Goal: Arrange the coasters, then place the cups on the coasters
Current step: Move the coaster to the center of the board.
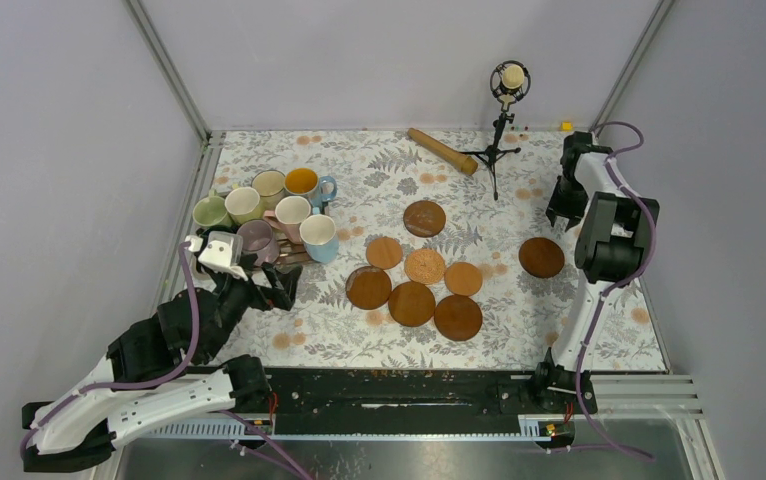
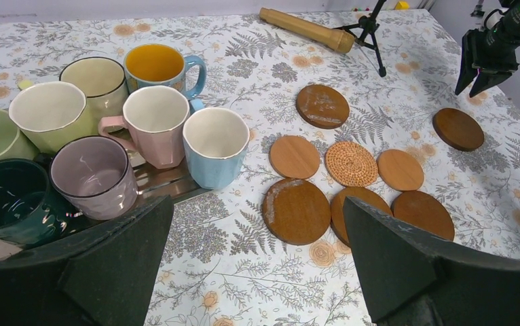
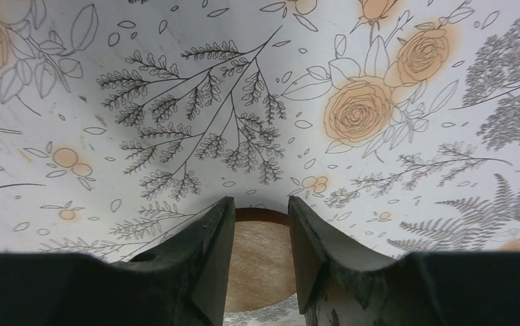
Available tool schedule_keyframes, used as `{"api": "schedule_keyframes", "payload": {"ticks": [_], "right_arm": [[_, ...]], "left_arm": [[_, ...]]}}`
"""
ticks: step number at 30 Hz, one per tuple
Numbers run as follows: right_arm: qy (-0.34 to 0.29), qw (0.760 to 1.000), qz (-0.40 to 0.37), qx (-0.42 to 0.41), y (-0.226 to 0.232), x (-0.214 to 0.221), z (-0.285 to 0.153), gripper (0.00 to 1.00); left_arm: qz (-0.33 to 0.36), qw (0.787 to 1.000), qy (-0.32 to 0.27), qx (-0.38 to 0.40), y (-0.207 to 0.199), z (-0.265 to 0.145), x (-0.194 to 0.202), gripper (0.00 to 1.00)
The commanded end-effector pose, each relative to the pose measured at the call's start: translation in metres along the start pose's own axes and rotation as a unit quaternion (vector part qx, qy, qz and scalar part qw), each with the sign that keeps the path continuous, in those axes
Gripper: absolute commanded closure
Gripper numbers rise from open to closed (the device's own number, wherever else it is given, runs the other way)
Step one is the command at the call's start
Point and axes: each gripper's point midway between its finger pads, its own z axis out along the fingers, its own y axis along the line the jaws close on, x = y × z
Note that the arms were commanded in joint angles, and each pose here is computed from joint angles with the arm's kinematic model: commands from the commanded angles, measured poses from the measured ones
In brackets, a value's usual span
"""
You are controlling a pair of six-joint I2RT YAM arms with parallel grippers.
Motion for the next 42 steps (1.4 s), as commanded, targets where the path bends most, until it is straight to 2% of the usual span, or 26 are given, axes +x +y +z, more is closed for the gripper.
{"api": "schedule_keyframes", "payload": {"ticks": [1,8,18,22,27,31,36,39,42], "right_arm": [[-0.004,0.997,-0.065,0.040,-0.006,0.002,-0.004,0.57],[-0.010,0.982,-0.160,0.098,-0.005,0.009,-0.010,0.56],[0.016,0.958,-0.246,0.145,-0.015,0.025,-0.009,0.54],[0.030,0.947,-0.264,0.182,-0.022,0.035,-0.010,0.53],[0.051,0.938,-0.288,0.188,-0.017,0.046,-0.018,0.51],[0.046,0.958,-0.248,0.138,-0.004,0.054,-0.038,0.50],[0.019,0.992,-0.126,0.014,0.029,0.071,-0.070,0.44],[0.025,0.994,-0.040,-0.099,0.065,0.083,-0.072,0.41],[0.023,0.985,0.033,-0.167,0.090,0.075,-0.068,0.39]], "left_arm": [[-0.005,1.000,-0.012,0.012,-0.007,0.003,-0.007,0.01],[-0.009,1.000,-0.016,0.009,-0.005,0.001,-0.009,0.01],[-0.016,0.999,-0.022,0.017,-0.005,-0.002,-0.011,0.01],[-0.017,0.999,-0.023,0.020,-0.006,-0.002,-0.011,0.01],[-0.018,0.999,-0.024,0.022,-0.006,-0.002,-0.011,0.01],[-0.017,0.999,-0.023,0.022,-0.006,-0.002,-0.011,0.01],[-0.018,0.999,-0.023,0.022,-0.007,-0.002,-0.011,0.01],[-0.018,0.999,-0.022,0.025,-0.008,-0.002,-0.011,0.01],[-0.018,0.999,-0.022,0.025,-0.008,-0.002,-0.011,0.01]]}}
